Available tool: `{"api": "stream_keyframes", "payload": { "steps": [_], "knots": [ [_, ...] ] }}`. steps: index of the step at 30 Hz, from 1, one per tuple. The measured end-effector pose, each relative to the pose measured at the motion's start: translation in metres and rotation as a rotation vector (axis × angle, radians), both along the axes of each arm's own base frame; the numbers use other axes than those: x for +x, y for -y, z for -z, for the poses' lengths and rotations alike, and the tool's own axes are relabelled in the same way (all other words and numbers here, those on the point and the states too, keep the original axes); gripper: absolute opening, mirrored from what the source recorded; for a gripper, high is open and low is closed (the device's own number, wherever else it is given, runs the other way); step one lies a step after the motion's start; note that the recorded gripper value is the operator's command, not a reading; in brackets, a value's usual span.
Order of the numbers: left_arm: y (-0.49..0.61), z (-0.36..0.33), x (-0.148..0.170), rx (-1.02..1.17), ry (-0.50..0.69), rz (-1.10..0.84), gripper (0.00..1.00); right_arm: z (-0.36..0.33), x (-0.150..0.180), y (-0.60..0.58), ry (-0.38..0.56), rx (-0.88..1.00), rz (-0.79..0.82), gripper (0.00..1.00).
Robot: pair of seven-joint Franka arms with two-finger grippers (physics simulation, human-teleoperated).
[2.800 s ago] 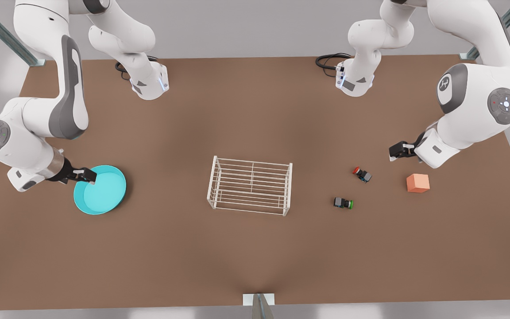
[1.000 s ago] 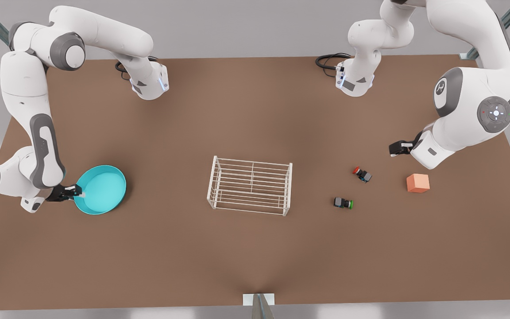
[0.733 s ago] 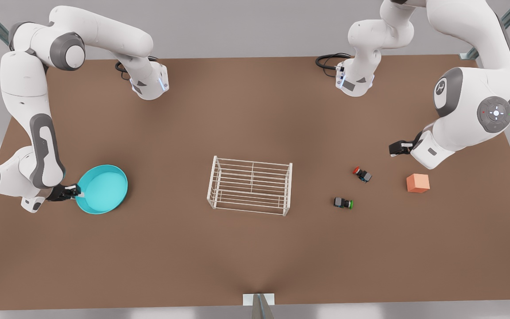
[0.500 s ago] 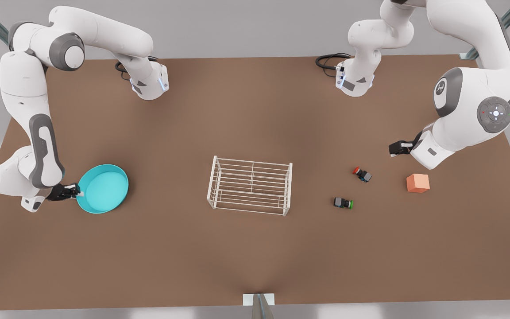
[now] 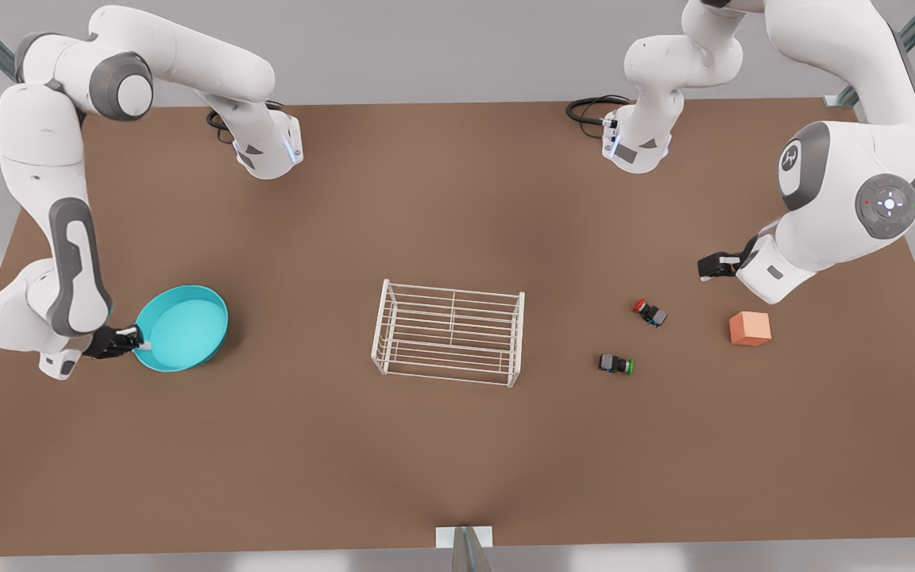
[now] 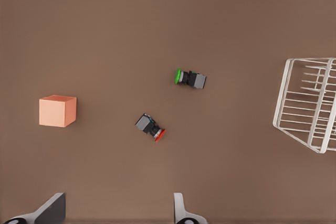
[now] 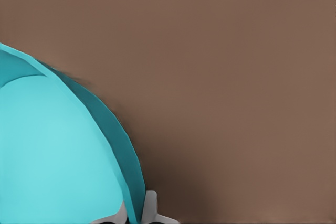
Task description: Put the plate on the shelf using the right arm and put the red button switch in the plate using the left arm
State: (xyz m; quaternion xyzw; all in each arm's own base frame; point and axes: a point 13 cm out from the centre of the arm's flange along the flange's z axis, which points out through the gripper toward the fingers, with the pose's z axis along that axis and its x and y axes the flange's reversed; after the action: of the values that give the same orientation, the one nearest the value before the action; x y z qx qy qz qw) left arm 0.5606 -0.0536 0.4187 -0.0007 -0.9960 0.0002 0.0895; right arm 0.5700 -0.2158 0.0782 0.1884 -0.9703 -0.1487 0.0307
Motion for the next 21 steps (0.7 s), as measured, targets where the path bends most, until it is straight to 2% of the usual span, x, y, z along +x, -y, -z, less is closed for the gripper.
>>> {"api": "stream_keyframes", "payload": {
  "steps": [10,21],
  "knots": [
    [0.000,0.001,0.000,0.000,-0.002,0.000,1.00,-0.092,0.023,-0.066,0.012,0.030,-0.118,0.14],
    [0.001,0.006,-0.005,0.007,-0.022,0.001,1.00,-0.161,0.035,-0.227,-0.057,0.073,-0.238,0.15]
  ]
}}
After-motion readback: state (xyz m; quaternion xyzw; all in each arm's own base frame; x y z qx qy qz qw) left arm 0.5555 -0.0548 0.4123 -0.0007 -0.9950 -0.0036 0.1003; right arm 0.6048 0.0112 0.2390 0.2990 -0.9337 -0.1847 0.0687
